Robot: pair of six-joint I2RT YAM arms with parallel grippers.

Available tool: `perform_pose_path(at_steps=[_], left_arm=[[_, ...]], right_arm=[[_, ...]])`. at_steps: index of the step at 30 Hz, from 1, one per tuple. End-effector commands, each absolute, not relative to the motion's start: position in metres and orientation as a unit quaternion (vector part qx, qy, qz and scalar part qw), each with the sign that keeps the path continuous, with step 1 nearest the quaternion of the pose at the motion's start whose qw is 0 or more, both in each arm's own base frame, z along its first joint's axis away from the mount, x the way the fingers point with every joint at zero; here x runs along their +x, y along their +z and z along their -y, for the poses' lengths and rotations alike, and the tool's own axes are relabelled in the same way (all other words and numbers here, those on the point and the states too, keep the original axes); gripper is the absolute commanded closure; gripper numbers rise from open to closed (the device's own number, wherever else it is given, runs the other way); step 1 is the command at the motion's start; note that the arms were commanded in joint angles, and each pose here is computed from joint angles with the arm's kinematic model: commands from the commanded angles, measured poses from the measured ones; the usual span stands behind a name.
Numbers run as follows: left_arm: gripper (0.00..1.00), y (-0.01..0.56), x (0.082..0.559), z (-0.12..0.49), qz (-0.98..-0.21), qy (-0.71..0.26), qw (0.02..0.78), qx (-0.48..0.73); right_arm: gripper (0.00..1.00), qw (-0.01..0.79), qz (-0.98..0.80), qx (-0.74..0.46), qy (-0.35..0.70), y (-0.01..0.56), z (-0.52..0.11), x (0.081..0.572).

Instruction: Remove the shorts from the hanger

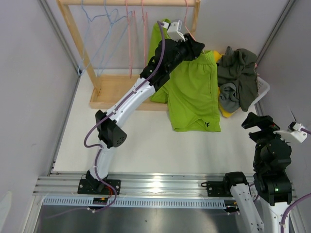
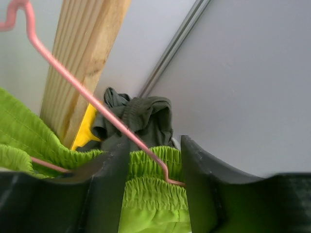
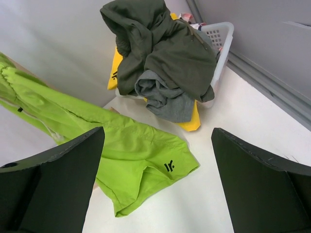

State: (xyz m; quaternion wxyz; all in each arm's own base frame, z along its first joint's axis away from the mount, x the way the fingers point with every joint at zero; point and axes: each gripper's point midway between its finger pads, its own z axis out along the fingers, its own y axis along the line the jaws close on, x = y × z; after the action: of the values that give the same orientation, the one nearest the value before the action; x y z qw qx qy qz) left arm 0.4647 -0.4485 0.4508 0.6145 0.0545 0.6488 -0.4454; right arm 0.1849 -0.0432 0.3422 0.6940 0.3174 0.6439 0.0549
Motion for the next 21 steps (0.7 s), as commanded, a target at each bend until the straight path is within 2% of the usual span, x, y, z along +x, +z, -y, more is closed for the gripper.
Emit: perform_pose_path(at_steps=[1,2,5,13,18,21], left_arm=[[0.69,0.458,0.466,0.453,-0.636,-0.456,0.621,0.047],[0.74,0.457,0.466,0.454,-0.636,-0.457,0.62,0.048],[0.76,0.455,0.465,0.455,-0.638,-0.458,0.617,0.049],[1.0,0.459,0.459,0.452,-0.64,-0.461,0.613,0.053],[1.0,0.469,0.444,0.44,-0.654,-0.453,0.602,0.061],[1.0,0.454,0.435,0.429,-0.687,-0.426,0.584,0.071]], right_arm=[[0.01,0.705,-0.633,0.312,0.074,0.354,0.039,0.181],[0.01,0.705,-0.633,0.313,0.074,0.354,0.039,0.181],[0.01,0.704,-0.633,0.313,0.075,0.352,0.039,0.179],[0.01,0.699,-0.638,0.312,0.083,0.344,0.036,0.179],[0.01,0.705,-0.633,0.307,0.092,0.348,0.034,0.176],[0.01,0.708,-0.632,0.297,0.103,0.353,0.029,0.177]])
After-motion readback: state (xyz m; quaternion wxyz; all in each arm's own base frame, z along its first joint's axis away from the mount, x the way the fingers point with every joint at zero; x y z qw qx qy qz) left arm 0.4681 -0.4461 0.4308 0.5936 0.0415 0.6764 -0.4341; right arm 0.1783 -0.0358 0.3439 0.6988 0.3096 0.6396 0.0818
